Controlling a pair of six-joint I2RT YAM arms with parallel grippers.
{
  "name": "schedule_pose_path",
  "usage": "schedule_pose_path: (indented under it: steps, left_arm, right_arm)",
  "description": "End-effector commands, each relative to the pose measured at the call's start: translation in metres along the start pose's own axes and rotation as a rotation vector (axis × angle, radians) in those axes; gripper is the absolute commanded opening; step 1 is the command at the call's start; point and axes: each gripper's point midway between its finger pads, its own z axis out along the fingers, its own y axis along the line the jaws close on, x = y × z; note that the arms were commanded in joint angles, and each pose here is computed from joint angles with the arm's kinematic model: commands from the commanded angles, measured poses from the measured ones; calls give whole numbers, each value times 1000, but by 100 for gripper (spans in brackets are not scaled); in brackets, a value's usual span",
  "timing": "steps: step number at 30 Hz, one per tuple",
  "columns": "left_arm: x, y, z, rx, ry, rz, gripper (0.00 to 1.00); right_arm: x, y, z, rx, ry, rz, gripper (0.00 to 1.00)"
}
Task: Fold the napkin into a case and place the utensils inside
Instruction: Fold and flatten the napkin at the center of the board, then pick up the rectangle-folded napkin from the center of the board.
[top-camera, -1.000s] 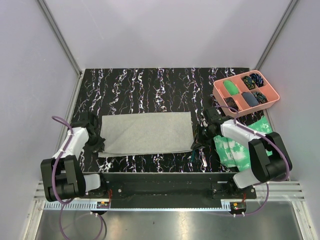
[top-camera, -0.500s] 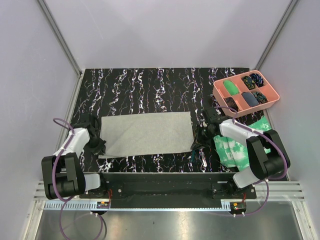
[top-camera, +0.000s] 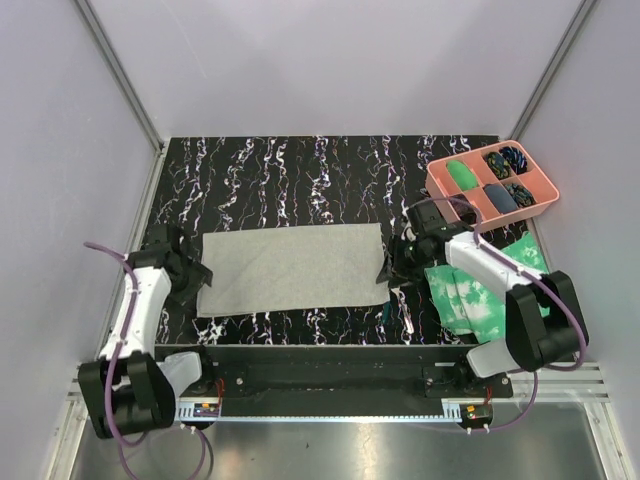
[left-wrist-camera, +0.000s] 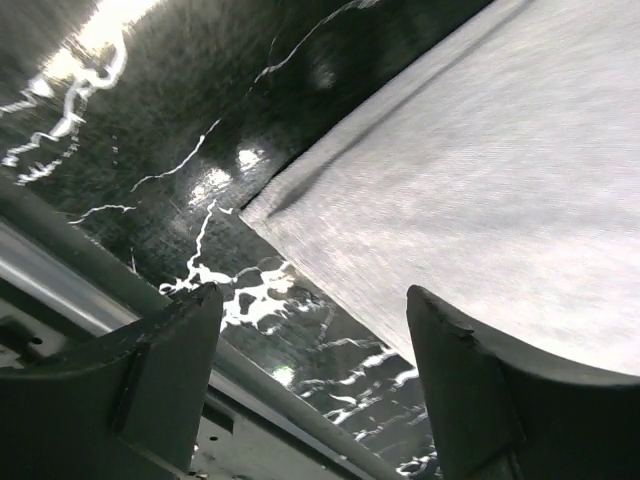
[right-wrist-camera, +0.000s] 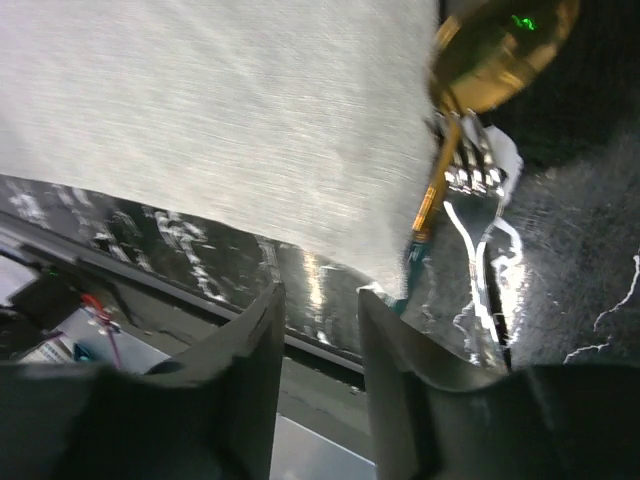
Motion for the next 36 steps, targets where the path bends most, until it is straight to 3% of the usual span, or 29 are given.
schedule_pose_path:
  steps: [1,2,4,5,7,10,16,25,29,33,36]
  left_arm:
    - [-32,-20,-32,122,-154,-22,74]
    - [-26,-33,-30,192,-124,-13,72]
    - [-33,-68,-30,346,-118,7,56]
    - [-19,-84,-23,407,-18,30,40]
    - [-18,-108,-18,471,35,45,18]
    - [-15,-132,-2,473,115,97,12]
    - [-33,-140,41,370,129,67,8]
    - [-71,-129,87,216,110,14,12]
    - [-94,-141,100,211,108,-3,14]
    - [-115,-161,89,257,64,21,17]
    - [-122,-172,65,313,10,66,23]
  right_arm:
    - [-34,32,-36,-39,-141,-114,57]
    - [-39,34,-36,-39,-152,-131,60]
    - [-53,47,-28,-61,-159,-157,64]
    - [-57,51,-24,-63,-160,-158,64]
    - [-75,60,-10,-57,-162,-167,63]
    - [-97,67,10,-24,-190,-189,63]
    - [-127,77,58,19,-184,-248,63]
    - [-159,97,110,-5,-185,-271,63]
    - [-180,105,137,-21,-186,-293,63]
    - [-206,123,123,-10,-233,-329,64]
    - [-212,123,93,46,-291,-351,72]
